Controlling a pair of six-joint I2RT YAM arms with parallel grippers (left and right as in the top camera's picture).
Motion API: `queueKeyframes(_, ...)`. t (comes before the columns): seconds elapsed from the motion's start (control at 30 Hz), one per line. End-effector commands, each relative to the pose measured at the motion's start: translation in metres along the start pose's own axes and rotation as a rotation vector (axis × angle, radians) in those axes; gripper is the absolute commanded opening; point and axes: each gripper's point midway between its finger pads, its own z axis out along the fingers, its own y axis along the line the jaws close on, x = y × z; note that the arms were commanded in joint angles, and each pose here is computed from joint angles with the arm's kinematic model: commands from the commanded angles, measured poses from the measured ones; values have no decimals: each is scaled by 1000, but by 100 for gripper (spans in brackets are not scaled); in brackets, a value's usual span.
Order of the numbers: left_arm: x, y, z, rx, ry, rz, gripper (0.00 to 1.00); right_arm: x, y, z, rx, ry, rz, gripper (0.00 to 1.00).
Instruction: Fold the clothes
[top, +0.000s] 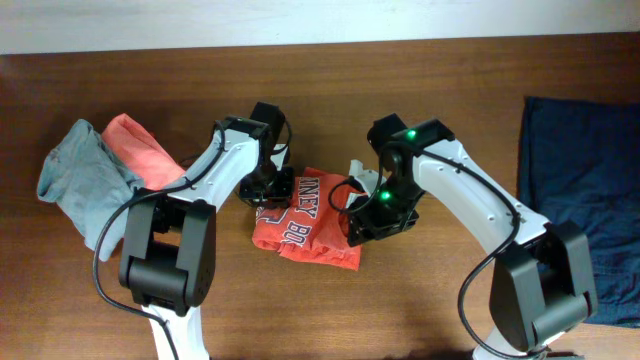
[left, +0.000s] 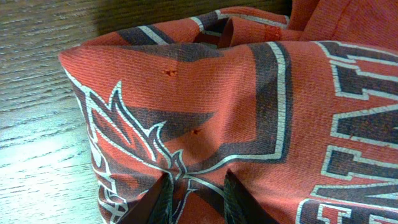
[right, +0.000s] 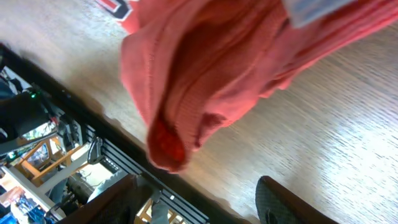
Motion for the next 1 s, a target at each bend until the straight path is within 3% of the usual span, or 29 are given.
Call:
queueKeyframes(0.0,-1,1,3,-16,5,19,28,3,16,2,-20,-4,-67,67)
queueKeyframes(0.27,-1,1,3,-16,6,19,28,-8,-1,21,105,-12,-55,65)
queueKeyframes(0.3,-1,1,3,-17,7,18,28,-9,-7,25,130,-10,-34,61)
queueKeyframes(0.37,-1,2,3,-17,7,18,28,-10,-17,32,161,-12,-5,39)
queueKeyframes(0.43,-1,2,3,-17,7,18,28,-10,-29,41,200,-11,32,8)
queueKeyframes(0.47,-1,2,3,-17,8,18,28,-8,-37,45,224,-10,61,4)
queueKeyframes(0.6,-1,2,3,-17,9,18,28,5,-70,59,353,-6,185,4)
queueKeyframes(0.83,0,2,3,-17,11,18,28,18,-89,74,405,6,196,4)
queueKeyframes(0.97,5,2,3,-18,29,14,28,13,-94,72,434,-24,212,13)
